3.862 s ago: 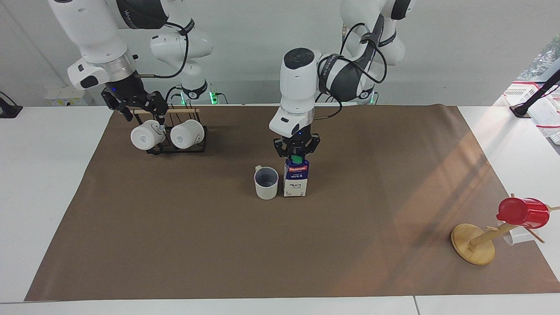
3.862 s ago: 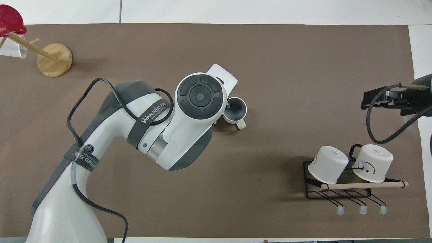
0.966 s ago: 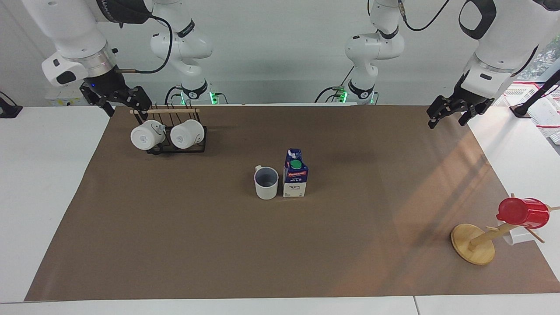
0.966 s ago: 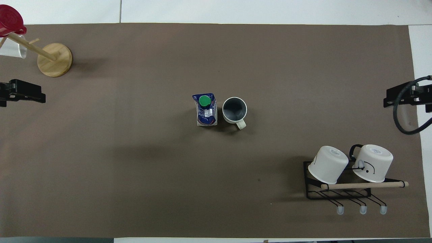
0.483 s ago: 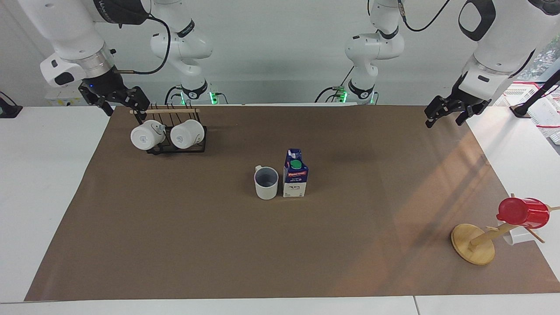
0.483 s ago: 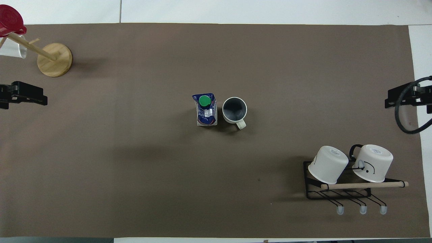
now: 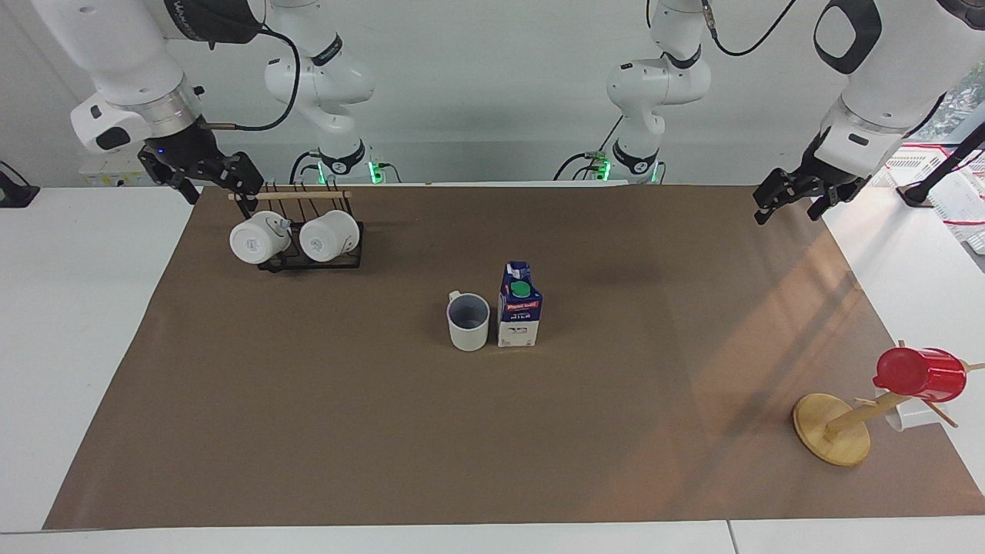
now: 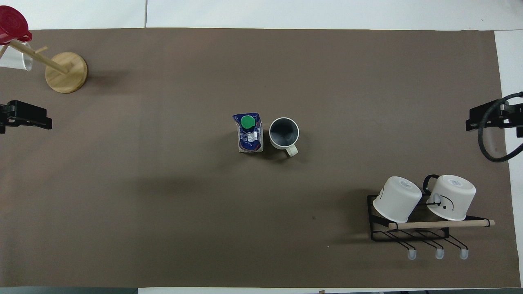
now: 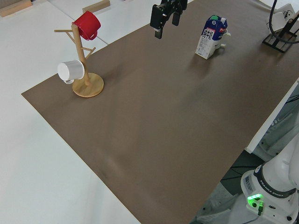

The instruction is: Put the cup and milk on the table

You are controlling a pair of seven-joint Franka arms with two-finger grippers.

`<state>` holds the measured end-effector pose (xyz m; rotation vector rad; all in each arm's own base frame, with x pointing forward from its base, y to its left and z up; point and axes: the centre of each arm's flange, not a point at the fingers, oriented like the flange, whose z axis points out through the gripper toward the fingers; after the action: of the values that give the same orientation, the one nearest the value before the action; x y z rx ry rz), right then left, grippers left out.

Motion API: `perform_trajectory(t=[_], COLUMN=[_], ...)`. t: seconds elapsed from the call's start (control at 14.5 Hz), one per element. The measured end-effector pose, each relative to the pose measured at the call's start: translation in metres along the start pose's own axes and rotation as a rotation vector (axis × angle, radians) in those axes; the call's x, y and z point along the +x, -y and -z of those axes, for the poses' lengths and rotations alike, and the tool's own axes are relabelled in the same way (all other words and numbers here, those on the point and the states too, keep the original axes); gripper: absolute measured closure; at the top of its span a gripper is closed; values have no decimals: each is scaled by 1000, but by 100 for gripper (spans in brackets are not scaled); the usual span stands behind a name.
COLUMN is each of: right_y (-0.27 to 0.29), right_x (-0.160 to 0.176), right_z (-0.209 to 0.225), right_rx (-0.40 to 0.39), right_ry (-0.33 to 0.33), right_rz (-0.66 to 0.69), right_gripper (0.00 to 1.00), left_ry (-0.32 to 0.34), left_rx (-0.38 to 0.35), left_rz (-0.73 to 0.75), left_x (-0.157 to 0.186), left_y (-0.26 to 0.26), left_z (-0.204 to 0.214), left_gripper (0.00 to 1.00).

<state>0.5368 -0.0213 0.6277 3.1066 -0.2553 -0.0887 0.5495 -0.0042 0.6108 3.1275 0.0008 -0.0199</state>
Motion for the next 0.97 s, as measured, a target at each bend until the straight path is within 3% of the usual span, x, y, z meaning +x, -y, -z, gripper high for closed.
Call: perform_trajectory(t=[0.97], right_y=[0], right_x=[0], right_z=[0], right_rx=[0], right_ry=[0], right_rz=[0], right_gripper=[0], left_ry=[16], left_rx=[-3], left_rz=[-22], left_x=[-1], left_y=[-2], left_z=[-8], left_gripper=[0])
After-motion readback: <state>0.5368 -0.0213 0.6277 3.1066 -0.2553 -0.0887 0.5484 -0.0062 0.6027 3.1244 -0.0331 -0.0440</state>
